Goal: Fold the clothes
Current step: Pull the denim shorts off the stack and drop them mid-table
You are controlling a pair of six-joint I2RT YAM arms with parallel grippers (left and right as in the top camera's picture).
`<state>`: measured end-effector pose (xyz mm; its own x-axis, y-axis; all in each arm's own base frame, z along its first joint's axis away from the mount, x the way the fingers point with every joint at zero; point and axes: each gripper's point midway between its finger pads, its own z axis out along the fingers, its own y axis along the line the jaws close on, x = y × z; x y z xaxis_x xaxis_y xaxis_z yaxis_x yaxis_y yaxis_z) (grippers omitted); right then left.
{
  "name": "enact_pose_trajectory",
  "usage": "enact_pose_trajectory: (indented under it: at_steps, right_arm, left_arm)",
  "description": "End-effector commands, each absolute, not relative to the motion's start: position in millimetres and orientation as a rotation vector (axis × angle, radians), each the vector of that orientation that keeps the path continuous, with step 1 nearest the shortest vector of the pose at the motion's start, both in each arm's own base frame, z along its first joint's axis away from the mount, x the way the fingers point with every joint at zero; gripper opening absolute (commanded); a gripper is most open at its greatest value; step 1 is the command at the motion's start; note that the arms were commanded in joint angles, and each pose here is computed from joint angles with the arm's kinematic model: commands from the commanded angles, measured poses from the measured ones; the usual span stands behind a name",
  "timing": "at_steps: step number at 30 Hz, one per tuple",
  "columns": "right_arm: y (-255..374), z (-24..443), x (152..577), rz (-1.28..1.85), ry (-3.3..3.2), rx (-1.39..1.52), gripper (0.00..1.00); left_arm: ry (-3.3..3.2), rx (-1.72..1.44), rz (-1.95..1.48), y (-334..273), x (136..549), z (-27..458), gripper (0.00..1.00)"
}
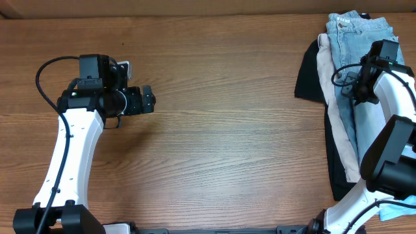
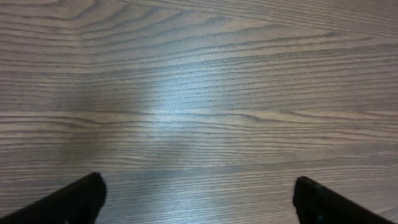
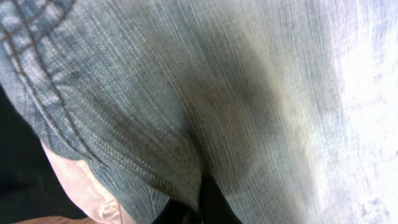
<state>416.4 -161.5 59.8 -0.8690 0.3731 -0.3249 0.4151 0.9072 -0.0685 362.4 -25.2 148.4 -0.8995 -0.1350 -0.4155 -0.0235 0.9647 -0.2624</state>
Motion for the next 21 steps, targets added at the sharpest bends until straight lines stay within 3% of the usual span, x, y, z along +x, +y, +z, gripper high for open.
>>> enact_pose_trajectory:
  at_steps: [1, 6, 11, 21]
  right_arm:
    - [-168, 76, 422, -0.219, 2.721, 0.634, 0.04]
    - [-132, 127, 430, -0.11, 2.712, 0.54, 0.04]
    - [-56, 166, 424, 0.0, 2.782, 0.332, 0.04]
    - [145, 155, 370, 0.238, 2.954, -0.182, 0.04]
  left_arm:
    - [2.662, -0.096, -0.274, -17, 368, 151, 0.93]
    - [2.644, -0.104, -0.238, -12, 373, 154, 0.94]
    - [2.617, -0.102, -0.234, -11, 379, 163, 0.95]
    - [2.595, -0.253, -0.106, 39, 380, 168, 1.0]
